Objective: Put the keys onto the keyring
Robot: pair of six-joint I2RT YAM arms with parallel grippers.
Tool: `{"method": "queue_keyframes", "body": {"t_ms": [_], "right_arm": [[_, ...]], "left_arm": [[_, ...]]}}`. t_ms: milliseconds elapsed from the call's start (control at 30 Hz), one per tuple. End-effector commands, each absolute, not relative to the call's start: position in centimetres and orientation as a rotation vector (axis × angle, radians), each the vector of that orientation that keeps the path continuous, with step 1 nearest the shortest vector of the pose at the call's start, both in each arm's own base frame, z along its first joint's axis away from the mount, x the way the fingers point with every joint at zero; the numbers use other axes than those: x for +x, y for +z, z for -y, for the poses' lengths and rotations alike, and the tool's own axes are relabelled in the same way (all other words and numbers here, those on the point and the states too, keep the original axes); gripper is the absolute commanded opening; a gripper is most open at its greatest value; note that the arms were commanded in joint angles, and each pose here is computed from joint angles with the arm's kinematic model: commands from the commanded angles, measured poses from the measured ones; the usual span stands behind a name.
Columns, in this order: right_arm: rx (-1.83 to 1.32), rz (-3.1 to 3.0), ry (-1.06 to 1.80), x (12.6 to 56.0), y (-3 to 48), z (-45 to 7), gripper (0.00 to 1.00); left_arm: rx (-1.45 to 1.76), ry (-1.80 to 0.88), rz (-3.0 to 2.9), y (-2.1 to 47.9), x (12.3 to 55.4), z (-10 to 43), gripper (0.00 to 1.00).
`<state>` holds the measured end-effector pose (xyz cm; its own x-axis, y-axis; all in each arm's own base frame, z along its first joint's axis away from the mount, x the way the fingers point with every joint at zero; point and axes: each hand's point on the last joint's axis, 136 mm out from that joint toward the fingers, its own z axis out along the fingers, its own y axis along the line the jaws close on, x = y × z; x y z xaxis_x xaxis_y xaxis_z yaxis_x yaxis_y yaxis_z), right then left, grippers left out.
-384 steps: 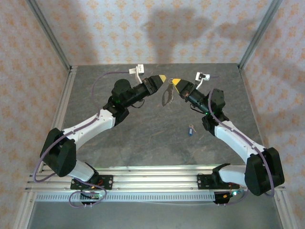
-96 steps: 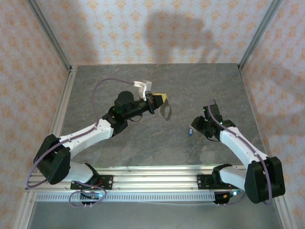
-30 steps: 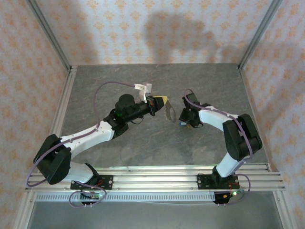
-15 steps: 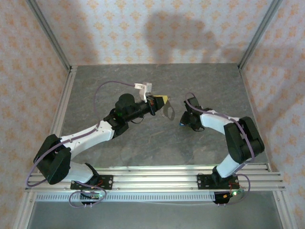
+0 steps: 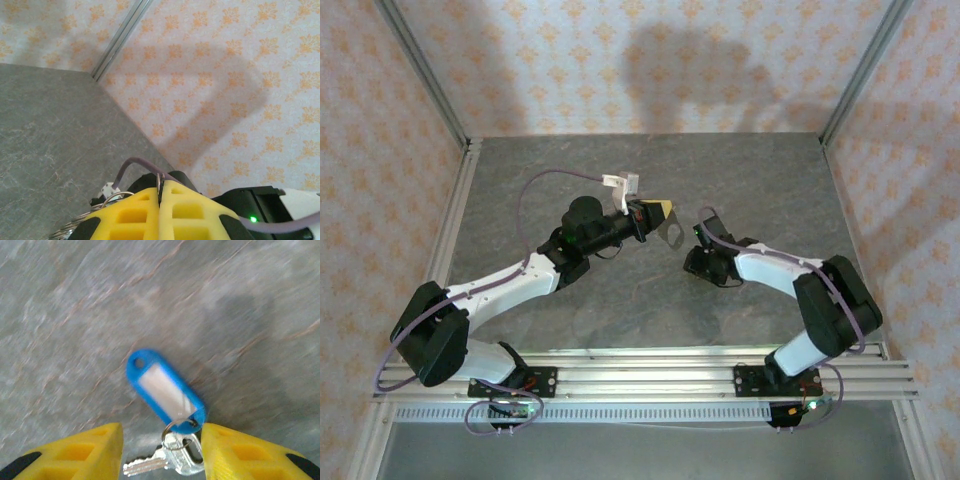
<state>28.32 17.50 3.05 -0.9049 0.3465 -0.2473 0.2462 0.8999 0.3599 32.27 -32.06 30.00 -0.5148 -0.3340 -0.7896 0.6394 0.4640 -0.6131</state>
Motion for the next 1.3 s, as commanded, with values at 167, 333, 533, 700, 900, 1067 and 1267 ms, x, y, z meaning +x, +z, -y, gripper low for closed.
{"method": "queue_keyframes", "body": {"t_ms": [167, 333, 533, 700, 900, 1067, 1267], "right_arm": [[0.408, -2.644, 0.543, 28.6, 7.9, -18.2, 0.45], [0.403, -2.636, 0.338, 28.8, 8.4, -15.7, 0.45], [0.438, -2.682, 0.252, 28.8, 6.6, -15.1, 0.42], [0.46, -2.699, 0.247, 29.0, 5.6, -15.4, 0.4], [0.457, -2.711, 0.254, 29.5, 5.1, -15.9, 0.39], [0.436, -2.729, 0.243, 29.7, 4.8, -16.3, 0.38], [0.416, -2.757, 0.172, 29.6, 3.9, -16.0, 0.36]], "left_arm": [[0.29, -1.245, -1.651, 32.9, 31.7, 32.3, 0.0], [0.289, -1.243, -1.653, 32.7, 31.8, 32.4, 0.0], [0.29, -1.239, -1.658, 32.6, 31.9, 32.4, 0.0], [0.291, -1.242, -1.655, 32.6, 31.8, 32.5, 0.0], [0.29, -1.243, -1.66, 32.4, 31.9, 32.5, 0.0], [0.29, -1.244, -1.66, 32.4, 31.9, 32.6, 0.0], [0.291, -1.244, -1.658, 32.4, 31.9, 32.6, 0.0]]}}
